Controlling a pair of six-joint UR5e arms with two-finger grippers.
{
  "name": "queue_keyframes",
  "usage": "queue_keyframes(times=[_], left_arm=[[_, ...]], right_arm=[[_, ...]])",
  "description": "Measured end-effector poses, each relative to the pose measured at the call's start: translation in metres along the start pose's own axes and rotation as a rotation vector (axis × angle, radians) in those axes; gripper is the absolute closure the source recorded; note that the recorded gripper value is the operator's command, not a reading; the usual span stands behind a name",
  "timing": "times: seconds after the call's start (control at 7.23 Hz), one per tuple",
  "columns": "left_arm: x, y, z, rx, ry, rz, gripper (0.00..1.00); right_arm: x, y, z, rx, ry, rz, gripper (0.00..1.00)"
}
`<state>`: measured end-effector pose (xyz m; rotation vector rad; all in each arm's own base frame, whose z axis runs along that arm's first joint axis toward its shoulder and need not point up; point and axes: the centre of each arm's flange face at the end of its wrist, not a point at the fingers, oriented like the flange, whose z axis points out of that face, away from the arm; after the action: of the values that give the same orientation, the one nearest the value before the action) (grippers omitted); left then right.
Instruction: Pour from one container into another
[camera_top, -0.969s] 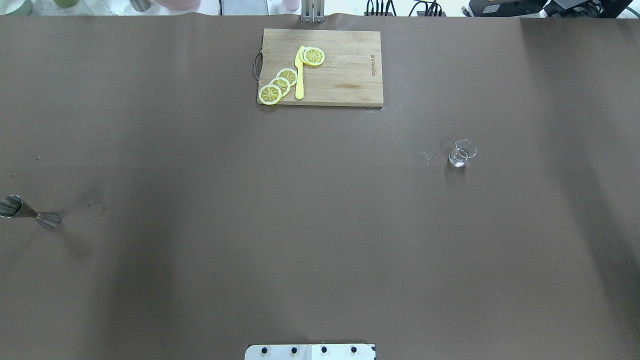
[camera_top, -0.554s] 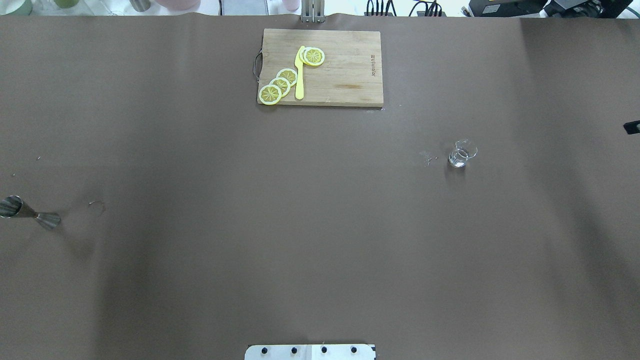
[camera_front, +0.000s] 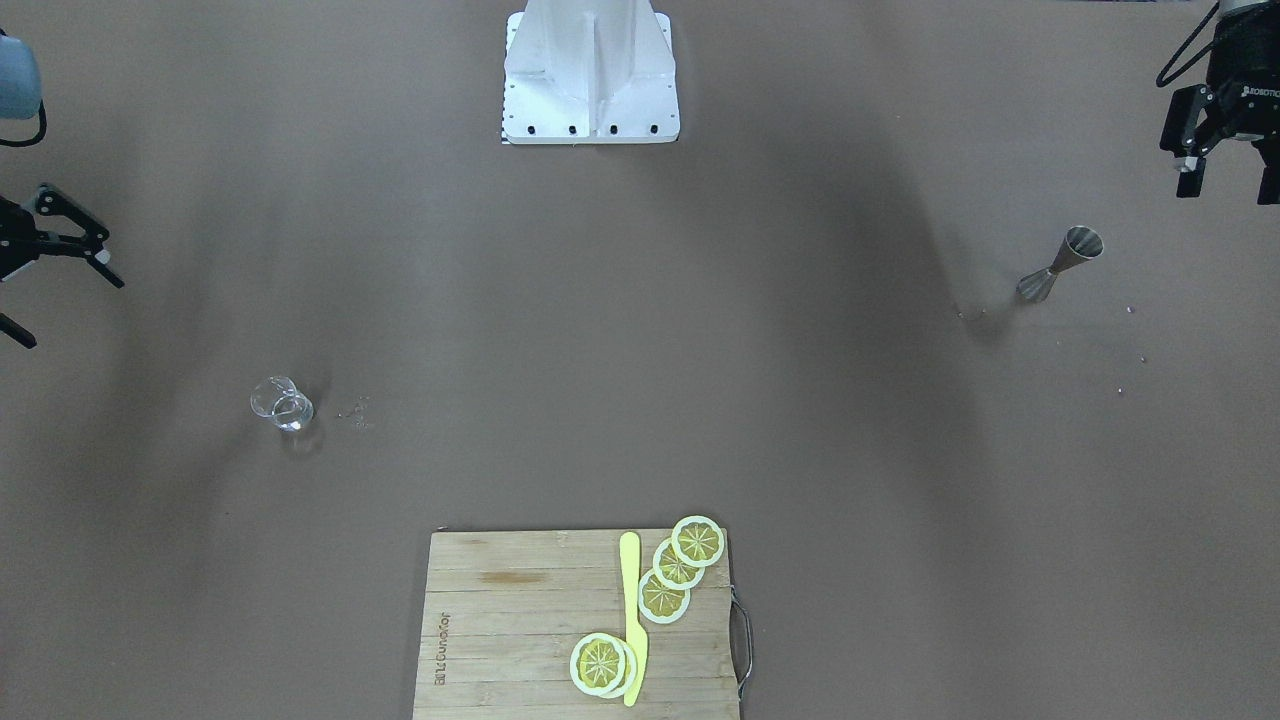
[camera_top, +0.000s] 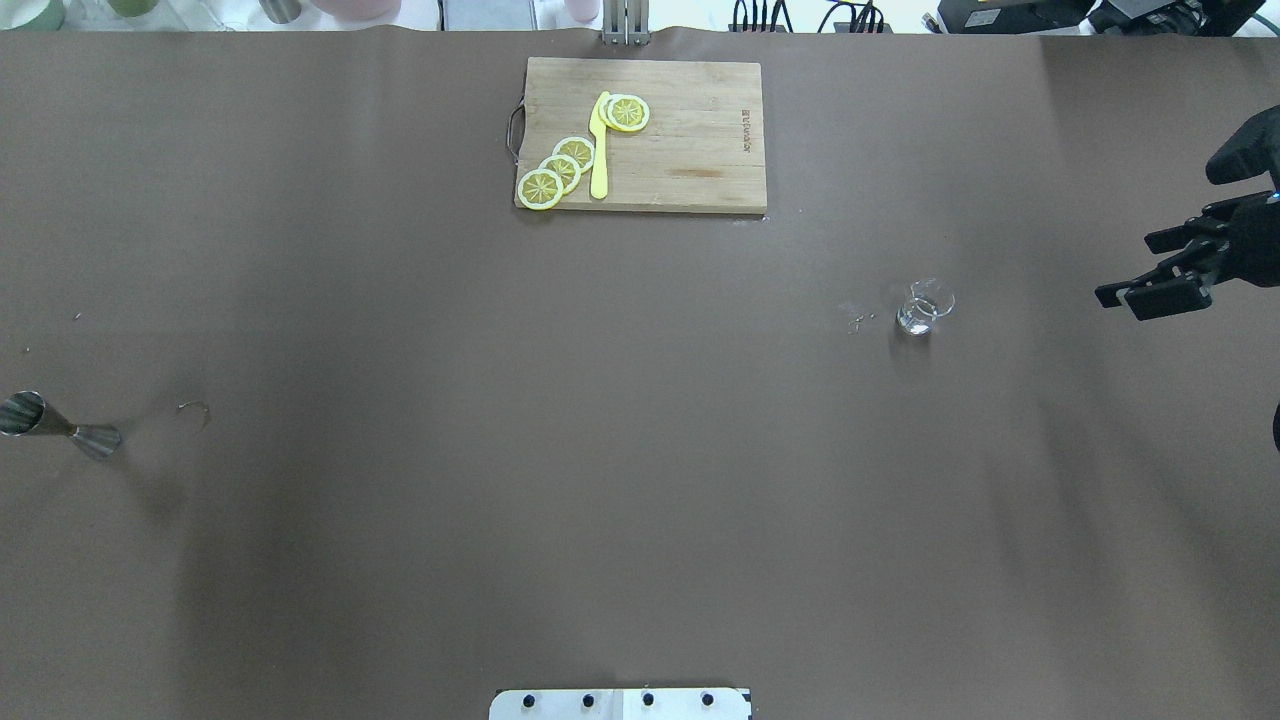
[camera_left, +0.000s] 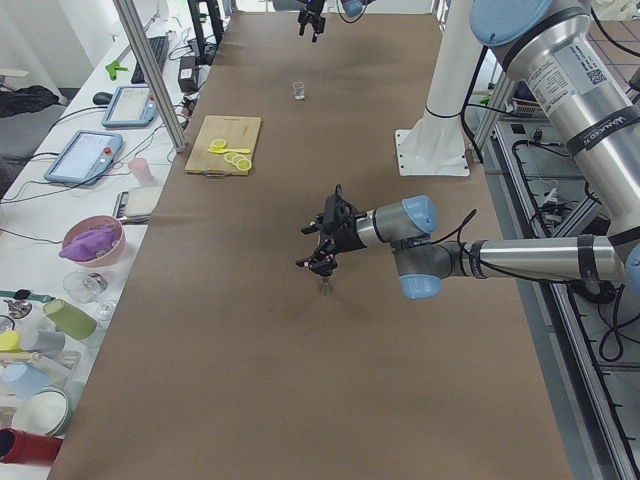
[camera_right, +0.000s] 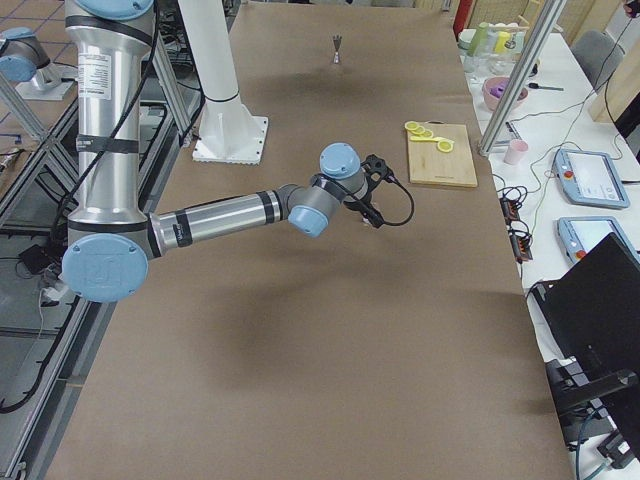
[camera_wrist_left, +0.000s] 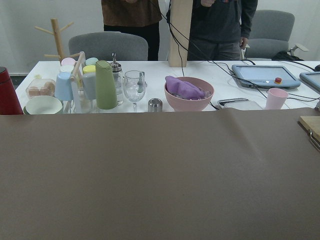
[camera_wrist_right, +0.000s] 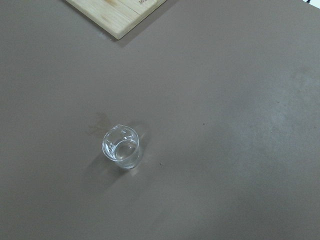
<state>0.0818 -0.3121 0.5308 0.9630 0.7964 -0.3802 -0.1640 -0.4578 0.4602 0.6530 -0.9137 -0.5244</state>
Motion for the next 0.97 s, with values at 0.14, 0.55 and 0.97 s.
queue_keyframes(times=[0.14,0.55,0.97], left_arm=[[0.0,0.007,0.003,0.009,-0.01,0.007,0.04],[0.001,0.032,0.01,0.043,0.009,0.029,0.04],[0.004,0.055,0.012,0.098,0.017,0.051,0.04]], right_arm=[[-0.019,-0.01,0.017,0.012,-0.006,0.003,0.0],[-0.041,-0.029,0.072,0.047,-0.016,-0.011,0.01],[-0.034,-0.016,0.119,0.113,-0.058,-0.053,0.01]])
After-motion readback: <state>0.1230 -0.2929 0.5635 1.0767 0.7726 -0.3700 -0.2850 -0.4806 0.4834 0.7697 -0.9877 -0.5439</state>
